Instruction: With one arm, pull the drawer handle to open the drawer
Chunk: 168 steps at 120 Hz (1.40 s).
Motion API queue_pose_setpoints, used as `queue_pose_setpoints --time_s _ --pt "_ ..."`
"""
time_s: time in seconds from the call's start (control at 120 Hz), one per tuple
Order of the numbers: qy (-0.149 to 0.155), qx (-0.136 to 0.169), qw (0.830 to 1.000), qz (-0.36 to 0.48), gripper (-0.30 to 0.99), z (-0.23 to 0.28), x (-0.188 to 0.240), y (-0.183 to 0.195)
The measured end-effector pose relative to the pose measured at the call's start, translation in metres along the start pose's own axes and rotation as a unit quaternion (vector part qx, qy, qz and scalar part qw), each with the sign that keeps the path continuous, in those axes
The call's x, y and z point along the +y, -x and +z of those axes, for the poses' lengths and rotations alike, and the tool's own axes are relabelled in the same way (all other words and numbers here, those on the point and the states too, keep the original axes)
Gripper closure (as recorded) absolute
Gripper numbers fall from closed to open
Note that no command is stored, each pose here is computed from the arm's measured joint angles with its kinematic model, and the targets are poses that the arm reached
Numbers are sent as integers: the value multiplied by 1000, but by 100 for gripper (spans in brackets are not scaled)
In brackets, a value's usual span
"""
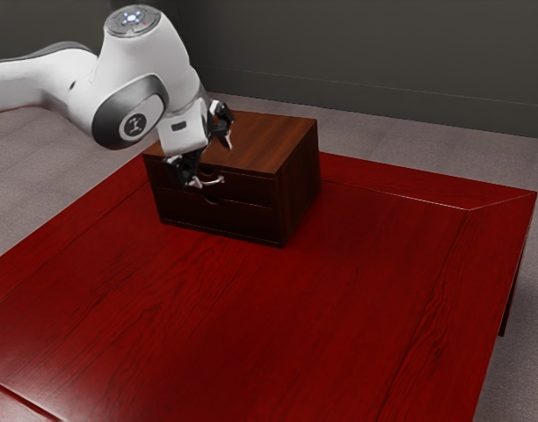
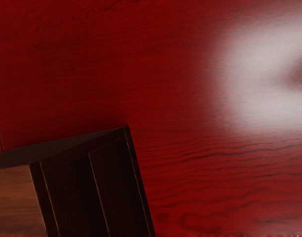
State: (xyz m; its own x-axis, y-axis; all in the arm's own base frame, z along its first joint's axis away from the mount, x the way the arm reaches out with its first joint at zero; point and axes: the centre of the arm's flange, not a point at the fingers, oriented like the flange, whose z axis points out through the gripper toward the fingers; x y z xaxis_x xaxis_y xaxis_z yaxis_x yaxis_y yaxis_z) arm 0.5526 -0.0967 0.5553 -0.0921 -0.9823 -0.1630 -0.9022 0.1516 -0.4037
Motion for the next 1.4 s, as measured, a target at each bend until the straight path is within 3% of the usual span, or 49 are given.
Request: queue_pose_setpoints --time_s 0.817,1.4 --pt "-42 1 999 -18 0 99 -5 52" --pt "-42 9 999 -33 0 144 2 77"
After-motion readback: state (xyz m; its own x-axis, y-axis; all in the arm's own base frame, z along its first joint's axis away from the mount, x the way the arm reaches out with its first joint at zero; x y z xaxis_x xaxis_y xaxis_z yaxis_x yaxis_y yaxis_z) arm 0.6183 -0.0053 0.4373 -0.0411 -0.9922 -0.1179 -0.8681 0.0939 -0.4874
